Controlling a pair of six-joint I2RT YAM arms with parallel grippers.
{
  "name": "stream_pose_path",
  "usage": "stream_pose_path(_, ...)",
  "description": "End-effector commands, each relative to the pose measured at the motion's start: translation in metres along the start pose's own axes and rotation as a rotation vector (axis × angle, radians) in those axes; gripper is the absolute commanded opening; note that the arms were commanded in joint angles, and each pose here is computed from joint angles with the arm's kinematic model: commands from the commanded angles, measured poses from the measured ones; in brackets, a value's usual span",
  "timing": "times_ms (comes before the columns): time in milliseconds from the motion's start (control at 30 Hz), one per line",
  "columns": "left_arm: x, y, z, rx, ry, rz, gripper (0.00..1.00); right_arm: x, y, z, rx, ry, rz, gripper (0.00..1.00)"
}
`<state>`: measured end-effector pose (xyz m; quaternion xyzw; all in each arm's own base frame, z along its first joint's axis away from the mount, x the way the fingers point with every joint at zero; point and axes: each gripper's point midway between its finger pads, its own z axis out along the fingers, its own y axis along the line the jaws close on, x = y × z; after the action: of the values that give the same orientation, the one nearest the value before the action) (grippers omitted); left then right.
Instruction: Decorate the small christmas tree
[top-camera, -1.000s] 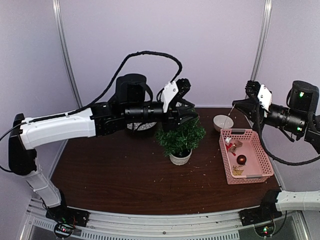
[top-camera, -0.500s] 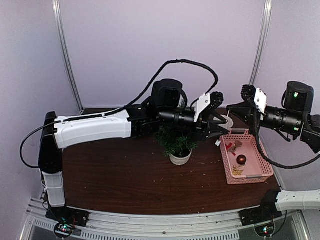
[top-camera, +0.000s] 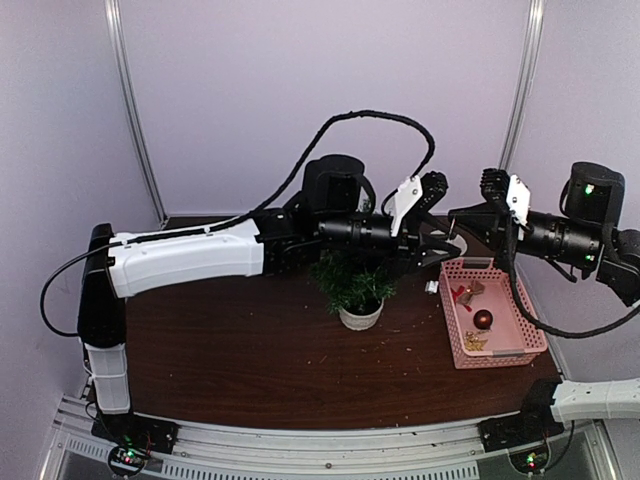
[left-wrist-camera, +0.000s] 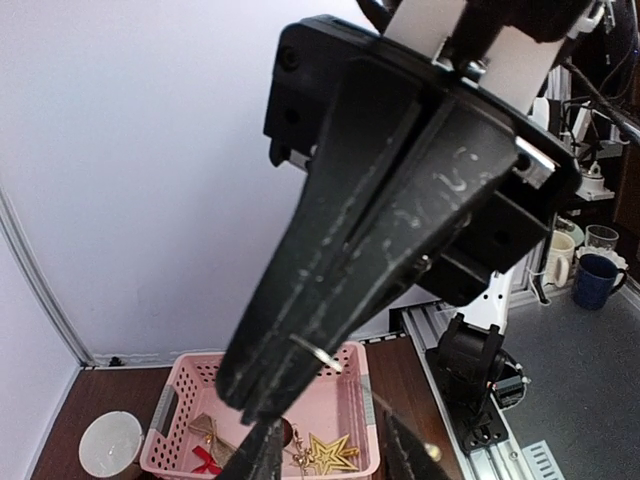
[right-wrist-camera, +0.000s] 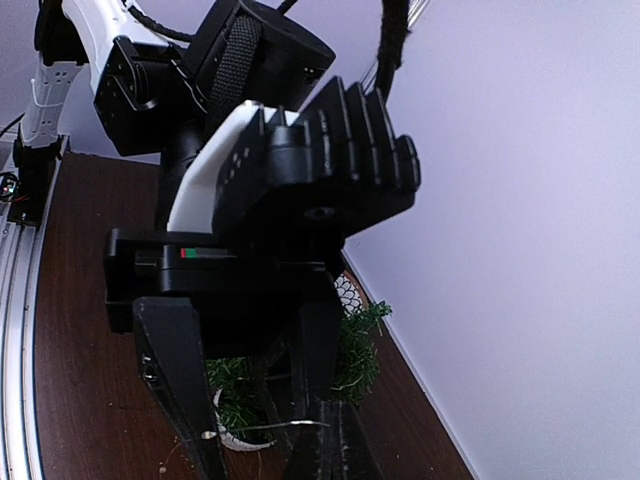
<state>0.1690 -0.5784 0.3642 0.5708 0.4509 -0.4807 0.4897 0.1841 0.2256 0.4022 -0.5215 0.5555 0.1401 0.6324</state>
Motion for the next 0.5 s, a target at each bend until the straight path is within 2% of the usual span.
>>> stream_pose_path(0,-0.006,0.018,-0.003,-0.104,-0.024,0.001,0.34,-0.007,0.002,0.001,-0.007,-0.036,0.01,0.0)
stream_pose_path(267,0.004,0.018,-0.012,-0.142,0.027,-0.024,0.37,-0.006,-0.002,-0.001,0.018,-0.031,0.014,0.0)
stream_pose_path(367,0.0,0.015,-0.011,-0.132,0.01,-0.015,0.41,-0.005,0.001,0.001,0.005,-0.034,0.02,0.0)
stream_pose_path(467,-0.008,0.014,-0.008,-0.118,-0.015,-0.005,0.39,-0.005,0.002,0.002,0.001,-0.038,0.03,0.0)
